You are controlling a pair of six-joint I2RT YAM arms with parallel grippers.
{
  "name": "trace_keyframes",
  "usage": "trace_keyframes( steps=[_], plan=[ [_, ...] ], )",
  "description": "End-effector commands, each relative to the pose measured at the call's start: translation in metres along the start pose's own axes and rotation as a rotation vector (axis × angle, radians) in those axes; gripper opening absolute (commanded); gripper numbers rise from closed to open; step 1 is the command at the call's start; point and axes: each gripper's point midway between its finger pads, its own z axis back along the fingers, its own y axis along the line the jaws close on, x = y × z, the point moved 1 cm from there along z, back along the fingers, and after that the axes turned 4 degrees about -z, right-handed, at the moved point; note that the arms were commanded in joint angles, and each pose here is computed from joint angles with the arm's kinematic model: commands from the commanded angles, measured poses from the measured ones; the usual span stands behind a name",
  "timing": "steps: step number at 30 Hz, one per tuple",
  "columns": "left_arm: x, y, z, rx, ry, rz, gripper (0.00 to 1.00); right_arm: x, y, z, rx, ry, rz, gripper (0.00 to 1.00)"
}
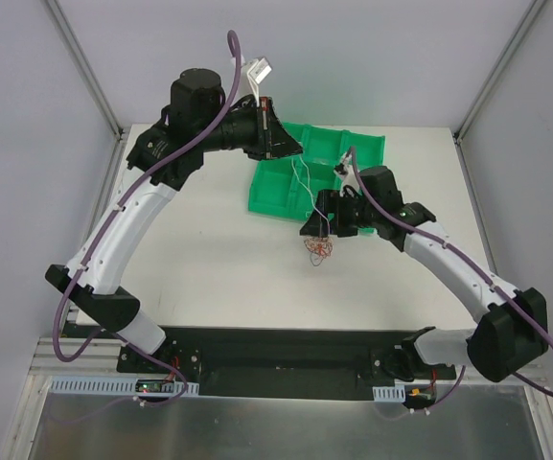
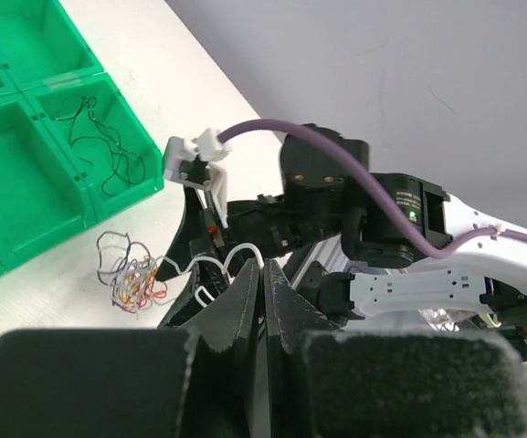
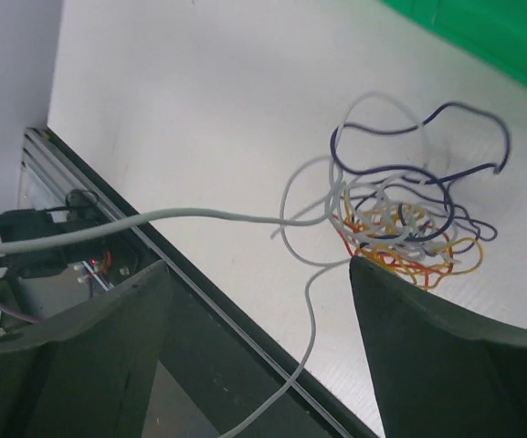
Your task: Untangle the cables
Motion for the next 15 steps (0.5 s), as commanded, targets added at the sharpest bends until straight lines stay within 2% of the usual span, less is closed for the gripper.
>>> trace_keyframes(
  steps=[1, 4, 7, 12, 15],
  plan=[
    [0.013, -0.024, 0.008, -0.08, -0.029, -0.028, 0.0, 0.035, 0.036, 0.014, 0.124, -0.176, 0.054, 0.84],
    [0.013, -0.033, 0.012, -0.119, -0.021, -0.027, 0.0, 0.052, 0.038, 0.006, 0.063, -0.252, 0.089, 0.86],
    [0.011, -0.043, 0.017, -0.161, -0.007, -0.032, 0.0, 0.063, 0.034, -0.013, -0.011, -0.286, 0.081, 0.82],
    [0.02, -0.068, 0.037, -0.229, -0.039, -0.087, 0.0, 0.062, 0.022, -0.06, -0.09, -0.253, 0.004, 0.61],
    [0.027, -0.084, 0.052, -0.266, -0.069, -0.135, 0.0, 0.05, 0.013, -0.091, -0.097, -0.189, -0.008, 0.5]
  ],
)
